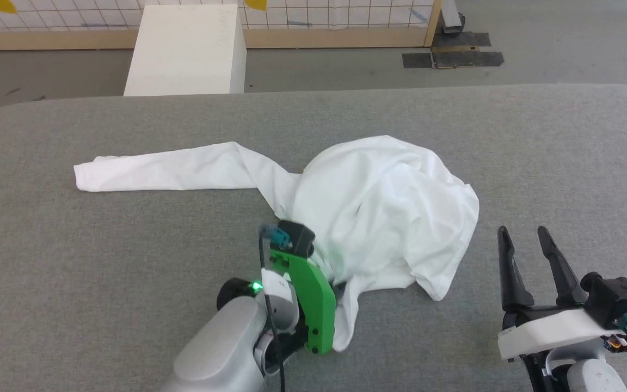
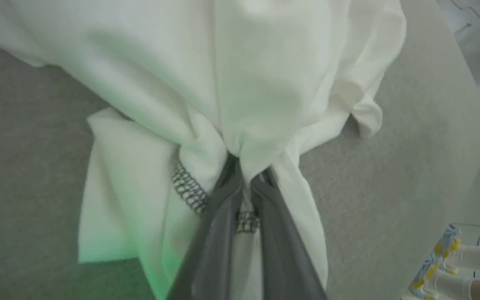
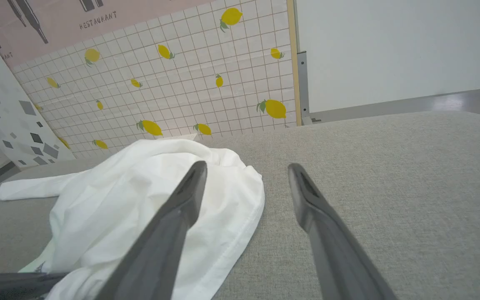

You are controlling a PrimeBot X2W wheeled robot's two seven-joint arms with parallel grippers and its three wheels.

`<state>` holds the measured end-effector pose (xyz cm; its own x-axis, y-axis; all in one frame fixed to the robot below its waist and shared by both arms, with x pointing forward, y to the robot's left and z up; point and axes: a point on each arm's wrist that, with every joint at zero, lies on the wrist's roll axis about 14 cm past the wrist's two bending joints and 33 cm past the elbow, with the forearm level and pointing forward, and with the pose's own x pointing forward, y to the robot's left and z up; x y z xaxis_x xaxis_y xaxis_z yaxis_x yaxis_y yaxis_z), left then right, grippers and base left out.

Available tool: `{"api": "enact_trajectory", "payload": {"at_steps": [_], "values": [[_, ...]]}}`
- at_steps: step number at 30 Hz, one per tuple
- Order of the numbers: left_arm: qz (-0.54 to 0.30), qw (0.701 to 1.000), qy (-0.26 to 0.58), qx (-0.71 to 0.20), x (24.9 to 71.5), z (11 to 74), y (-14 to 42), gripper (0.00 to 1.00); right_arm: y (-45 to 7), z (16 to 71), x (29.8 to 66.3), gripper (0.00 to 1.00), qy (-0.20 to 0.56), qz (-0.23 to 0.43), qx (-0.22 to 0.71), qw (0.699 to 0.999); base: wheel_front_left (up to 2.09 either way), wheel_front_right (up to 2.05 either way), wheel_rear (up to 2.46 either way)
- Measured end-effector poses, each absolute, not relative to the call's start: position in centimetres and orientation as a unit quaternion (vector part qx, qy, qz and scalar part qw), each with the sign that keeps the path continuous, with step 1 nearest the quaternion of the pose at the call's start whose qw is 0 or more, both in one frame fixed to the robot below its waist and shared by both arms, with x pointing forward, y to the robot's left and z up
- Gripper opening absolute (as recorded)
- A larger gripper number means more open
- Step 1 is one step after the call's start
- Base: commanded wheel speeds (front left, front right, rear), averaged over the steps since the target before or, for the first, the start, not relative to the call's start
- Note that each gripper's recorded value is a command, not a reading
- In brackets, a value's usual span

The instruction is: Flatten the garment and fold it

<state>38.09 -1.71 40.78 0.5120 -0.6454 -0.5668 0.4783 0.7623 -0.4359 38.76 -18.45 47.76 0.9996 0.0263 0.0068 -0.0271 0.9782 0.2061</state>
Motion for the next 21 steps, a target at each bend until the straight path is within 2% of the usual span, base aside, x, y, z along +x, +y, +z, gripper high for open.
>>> {"api": "enact_trajectory", "payload": {"at_steps": [3,4,5,10,15,19,21], "values": [[-0.316,0.858,0.388,-0.117,37.5,40.2,-1.4,0.00,-18.2,48.0,38.9,1.00,-0.006,0.017,0.104,0.994,0.00,0.00,0.00],[-0.311,0.859,0.385,-0.128,37.7,40.5,-1.4,0.57,-18.2,48.1,38.9,1.00,-0.007,0.018,0.104,0.994,0.00,0.00,0.00],[-0.304,0.864,0.375,-0.142,38.2,41.2,-1.2,1.00,-18.0,48.1,38.8,1.00,-0.007,0.020,0.104,0.994,0.00,0.00,0.00],[-0.264,0.902,0.257,-0.223,42.2,47.9,1.0,1.00,-17.6,48.2,38.1,1.00,-0.006,0.026,0.107,0.994,0.00,0.00,0.00],[-0.166,0.945,0.075,-0.273,45.3,56.0,8.6,1.00,-17.1,48.6,37.3,1.00,-0.010,0.033,0.111,0.993,0.00,0.00,0.00],[-0.072,0.979,-0.046,-0.185,44.5,58.1,16.2,1.00,-16.5,49.0,37.3,1.00,-0.017,0.043,0.112,0.993,0.00,0.00,0.00],[-0.035,0.991,-0.078,-0.106,42.9,57.5,19.0,1.00,-16.1,49.2,37.3,1.00,-0.019,0.050,0.112,0.992,0.00,0.00,0.00]]}}
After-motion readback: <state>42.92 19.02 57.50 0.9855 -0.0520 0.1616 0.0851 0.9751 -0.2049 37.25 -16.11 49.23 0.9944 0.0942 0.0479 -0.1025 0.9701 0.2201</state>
